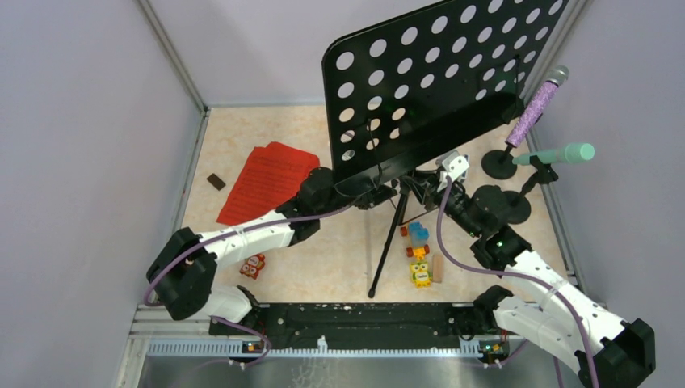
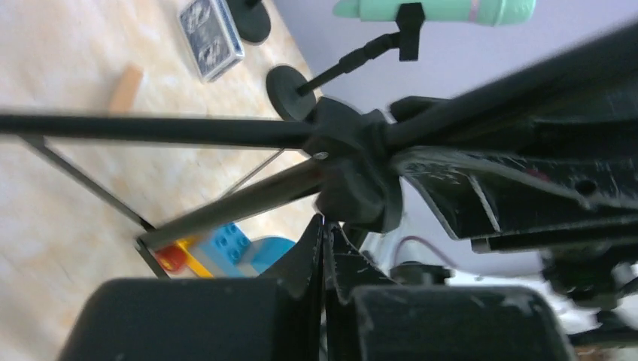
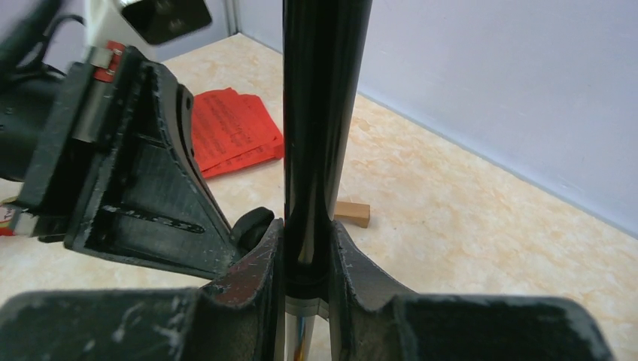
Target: Pack up the instrument practice props
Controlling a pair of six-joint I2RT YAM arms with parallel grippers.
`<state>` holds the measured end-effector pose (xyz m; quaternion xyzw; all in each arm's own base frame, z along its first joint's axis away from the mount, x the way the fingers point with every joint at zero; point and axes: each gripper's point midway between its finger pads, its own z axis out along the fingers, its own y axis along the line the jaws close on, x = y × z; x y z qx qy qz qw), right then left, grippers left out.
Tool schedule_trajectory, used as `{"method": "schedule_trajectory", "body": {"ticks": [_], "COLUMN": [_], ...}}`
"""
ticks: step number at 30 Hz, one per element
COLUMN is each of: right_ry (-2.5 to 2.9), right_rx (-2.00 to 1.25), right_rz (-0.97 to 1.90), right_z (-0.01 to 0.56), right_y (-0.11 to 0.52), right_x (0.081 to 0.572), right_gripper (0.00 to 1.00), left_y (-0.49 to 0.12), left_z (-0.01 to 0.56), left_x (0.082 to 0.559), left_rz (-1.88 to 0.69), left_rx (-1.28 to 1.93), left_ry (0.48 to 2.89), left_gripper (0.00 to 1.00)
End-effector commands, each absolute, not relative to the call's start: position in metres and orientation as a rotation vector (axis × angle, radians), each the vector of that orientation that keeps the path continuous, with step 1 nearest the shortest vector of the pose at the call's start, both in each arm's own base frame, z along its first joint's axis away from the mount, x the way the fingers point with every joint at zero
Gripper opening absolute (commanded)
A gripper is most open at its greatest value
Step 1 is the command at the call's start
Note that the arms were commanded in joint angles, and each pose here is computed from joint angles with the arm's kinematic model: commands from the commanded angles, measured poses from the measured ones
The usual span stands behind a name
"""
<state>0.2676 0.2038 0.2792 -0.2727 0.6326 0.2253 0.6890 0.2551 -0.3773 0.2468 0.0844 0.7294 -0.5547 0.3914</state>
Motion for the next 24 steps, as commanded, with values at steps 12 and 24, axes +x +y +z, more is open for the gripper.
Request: {"method": "schedule_trajectory", "body": {"ticks": [12,24], "right_ry": [1.446,1.447], "right_rx": [-0.731,-0.727], "right_rz": [0.565,0.563], "right_z": [0.256,0.254], "right_y": [0.217,0.216], "right_x": [0.250,0.250], "right_gripper": [0.00,0.00], "left_y": [-0.357,-0.342], "left_z": [0.291,0.323], "left_x": [0.264,0.271], "left_rz": [-1.979,-1.309], "left_rx": [-0.673,0.222], "left_ry": [1.767,1.589], "left_gripper": [0.14,0.99]}}
